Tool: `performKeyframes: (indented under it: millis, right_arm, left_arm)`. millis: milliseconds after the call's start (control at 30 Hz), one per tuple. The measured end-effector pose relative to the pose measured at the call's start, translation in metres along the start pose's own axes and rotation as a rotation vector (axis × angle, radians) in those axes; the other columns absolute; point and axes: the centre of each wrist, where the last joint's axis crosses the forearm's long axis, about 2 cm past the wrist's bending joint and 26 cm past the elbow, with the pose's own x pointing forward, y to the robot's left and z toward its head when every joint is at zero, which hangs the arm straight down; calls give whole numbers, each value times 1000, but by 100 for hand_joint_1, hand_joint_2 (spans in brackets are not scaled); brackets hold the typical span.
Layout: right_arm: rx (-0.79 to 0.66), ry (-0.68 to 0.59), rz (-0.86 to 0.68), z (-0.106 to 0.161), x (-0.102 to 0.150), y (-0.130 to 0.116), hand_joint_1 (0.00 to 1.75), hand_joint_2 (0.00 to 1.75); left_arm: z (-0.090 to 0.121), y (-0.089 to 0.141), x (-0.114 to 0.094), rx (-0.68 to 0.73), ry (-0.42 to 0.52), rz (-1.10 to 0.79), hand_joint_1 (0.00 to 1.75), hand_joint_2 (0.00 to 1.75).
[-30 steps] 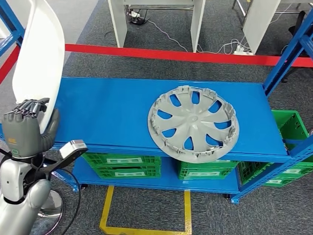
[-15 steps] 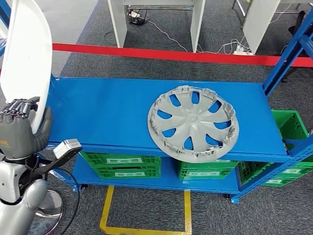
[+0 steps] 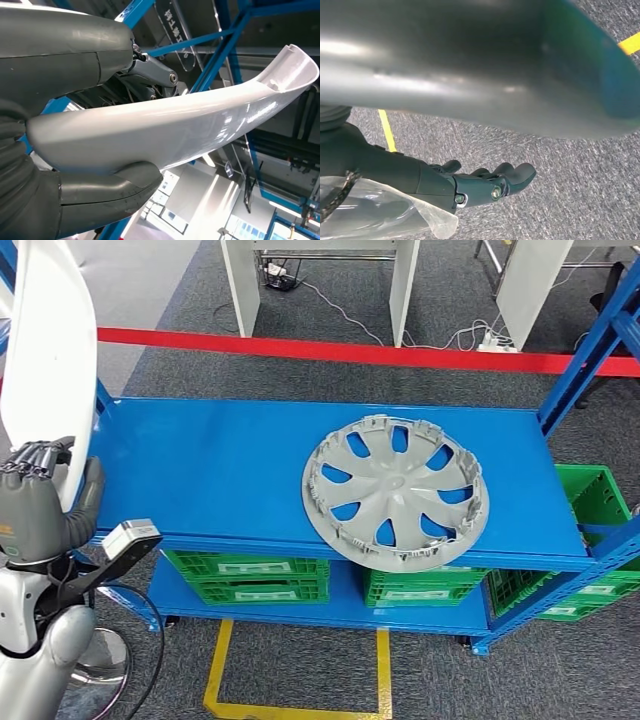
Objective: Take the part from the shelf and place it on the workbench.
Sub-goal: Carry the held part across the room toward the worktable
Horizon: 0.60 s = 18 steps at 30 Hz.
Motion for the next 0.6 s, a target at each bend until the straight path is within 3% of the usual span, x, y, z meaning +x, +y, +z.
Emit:
performKeyframes:
  millis: [600]
  right_arm:
    - [5, 0, -21, 0, -1, 2, 0, 0]
  left_arm:
    - [13, 0, -6, -34, 18, -59, 143, 175]
